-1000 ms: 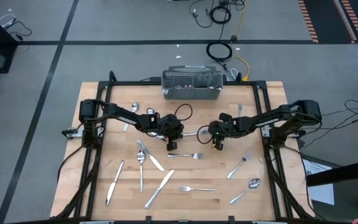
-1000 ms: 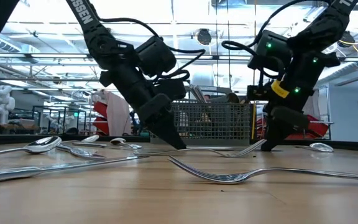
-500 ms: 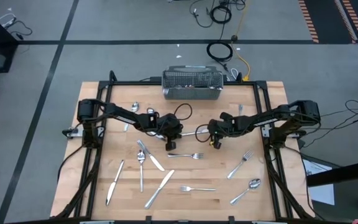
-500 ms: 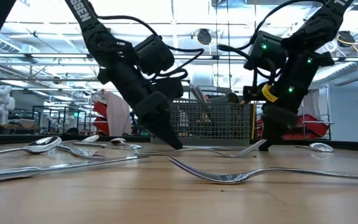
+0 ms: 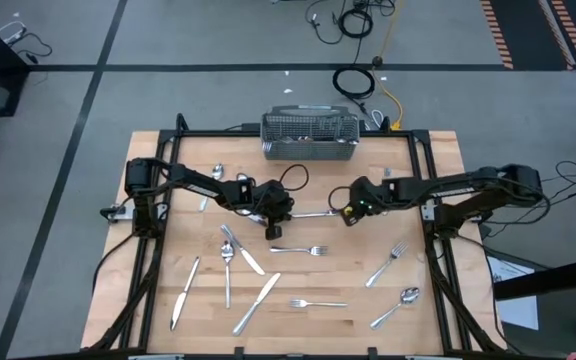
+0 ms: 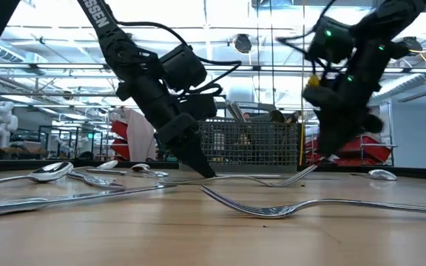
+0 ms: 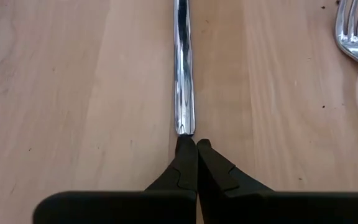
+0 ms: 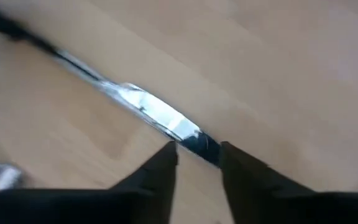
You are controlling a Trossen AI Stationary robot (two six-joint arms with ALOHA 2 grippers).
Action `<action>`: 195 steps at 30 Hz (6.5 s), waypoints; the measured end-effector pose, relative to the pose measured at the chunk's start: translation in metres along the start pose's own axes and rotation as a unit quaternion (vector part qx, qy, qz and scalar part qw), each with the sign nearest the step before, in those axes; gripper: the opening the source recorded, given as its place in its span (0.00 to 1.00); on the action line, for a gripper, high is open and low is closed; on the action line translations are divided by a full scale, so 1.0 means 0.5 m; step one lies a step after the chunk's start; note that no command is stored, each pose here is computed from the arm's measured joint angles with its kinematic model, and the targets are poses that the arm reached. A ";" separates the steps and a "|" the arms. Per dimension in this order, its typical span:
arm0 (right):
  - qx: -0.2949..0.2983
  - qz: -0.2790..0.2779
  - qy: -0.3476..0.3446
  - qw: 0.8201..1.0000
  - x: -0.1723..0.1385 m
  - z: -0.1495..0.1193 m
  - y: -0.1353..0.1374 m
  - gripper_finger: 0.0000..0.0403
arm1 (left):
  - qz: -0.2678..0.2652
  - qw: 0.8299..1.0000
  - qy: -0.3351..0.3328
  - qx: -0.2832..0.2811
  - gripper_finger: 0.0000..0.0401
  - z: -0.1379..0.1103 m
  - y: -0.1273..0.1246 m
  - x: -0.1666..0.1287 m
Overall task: Sort silverware
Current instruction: Put the silver table knife into the silverware organizer
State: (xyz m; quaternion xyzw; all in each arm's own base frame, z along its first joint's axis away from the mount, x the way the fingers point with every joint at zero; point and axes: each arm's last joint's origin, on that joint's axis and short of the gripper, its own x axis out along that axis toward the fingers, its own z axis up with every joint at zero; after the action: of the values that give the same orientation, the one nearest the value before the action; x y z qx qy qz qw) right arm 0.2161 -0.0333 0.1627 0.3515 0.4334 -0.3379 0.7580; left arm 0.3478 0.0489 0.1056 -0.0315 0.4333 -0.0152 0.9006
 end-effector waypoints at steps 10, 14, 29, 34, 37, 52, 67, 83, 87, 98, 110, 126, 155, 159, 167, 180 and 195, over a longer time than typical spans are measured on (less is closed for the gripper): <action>0.189 0.049 -0.003 0.981 0.045 -0.042 -0.034 0.67 | -0.014 1.000 0.002 -0.023 0.00 -0.029 -0.001 0.007; 0.200 0.042 -0.009 0.979 0.048 -0.045 -0.039 0.68 | -0.018 1.000 0.001 -0.025 0.00 -0.030 0.001 0.007; 0.267 0.022 0.012 0.963 0.052 -0.041 -0.058 0.66 | -0.033 0.999 -0.002 -0.035 0.00 -0.032 0.016 0.005; 0.272 0.023 0.011 0.962 0.056 -0.034 -0.062 0.66 | -0.033 0.999 -0.003 -0.033 0.00 -0.034 0.020 0.006; 0.265 0.036 0.005 0.963 0.062 -0.029 -0.058 0.66 | -0.047 0.998 -0.004 -0.038 0.00 -0.038 0.021 0.015; 0.226 0.033 -0.008 0.973 0.072 -0.025 -0.058 0.48 | -0.054 0.997 -0.013 -0.047 0.00 -0.040 0.025 0.024; 0.165 0.016 -0.012 0.986 0.075 -0.028 -0.064 0.01 | -0.053 0.997 -0.013 -0.050 0.00 -0.040 0.024 0.024; 0.130 0.064 -0.027 0.989 0.063 -0.016 -0.049 0.00 | -0.027 0.990 -0.083 -0.109 0.09 0.025 0.039 -0.035; 0.129 0.083 -0.045 0.987 0.061 -0.009 -0.042 0.00 | -0.037 0.988 -0.093 -0.121 0.09 0.034 0.046 -0.045; 0.129 0.095 -0.055 0.986 0.059 -0.005 -0.038 0.00 | -0.101 0.981 -0.106 -0.130 0.09 0.036 0.076 -0.056; 0.082 0.129 -0.092 0.984 0.037 0.031 -0.004 0.00 | -0.244 0.951 -0.114 -0.149 0.09 0.027 0.118 -0.079; 0.038 0.132 -0.108 0.985 0.012 0.060 0.022 0.00 | -0.104 0.966 -0.122 -0.204 0.09 0.028 0.141 -0.077; 0.021 0.139 -0.111 0.984 0.011 0.061 0.024 0.00 | -0.176 0.955 -0.102 -0.214 0.44 0.032 0.108 -0.071; 0.014 0.146 -0.104 0.984 0.011 0.058 0.027 0.00 | -0.142 0.961 -0.098 -0.218 0.50 0.031 0.102 -0.066; 0.009 0.167 -0.115 0.979 0.006 0.056 0.040 0.00 | -0.136 0.962 -0.084 -0.223 0.51 0.024 0.101 -0.059; 0.010 0.172 -0.120 0.978 0.005 0.058 0.042 0.00 | -0.147 0.965 -0.091 -0.199 0.51 0.035 0.065 -0.048; -0.002 0.180 -0.131 0.975 0.003 0.059 0.047 0.00 | -0.130 0.970 -0.082 -0.188 0.06 0.018 0.063 -0.012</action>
State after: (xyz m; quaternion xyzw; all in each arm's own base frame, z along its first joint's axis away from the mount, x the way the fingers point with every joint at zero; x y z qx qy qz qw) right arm 0.2480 -0.0456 0.1781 0.3744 0.2608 -0.2381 0.8574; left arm 0.3513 0.0813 0.1136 -0.2573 0.3456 -0.0482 0.9011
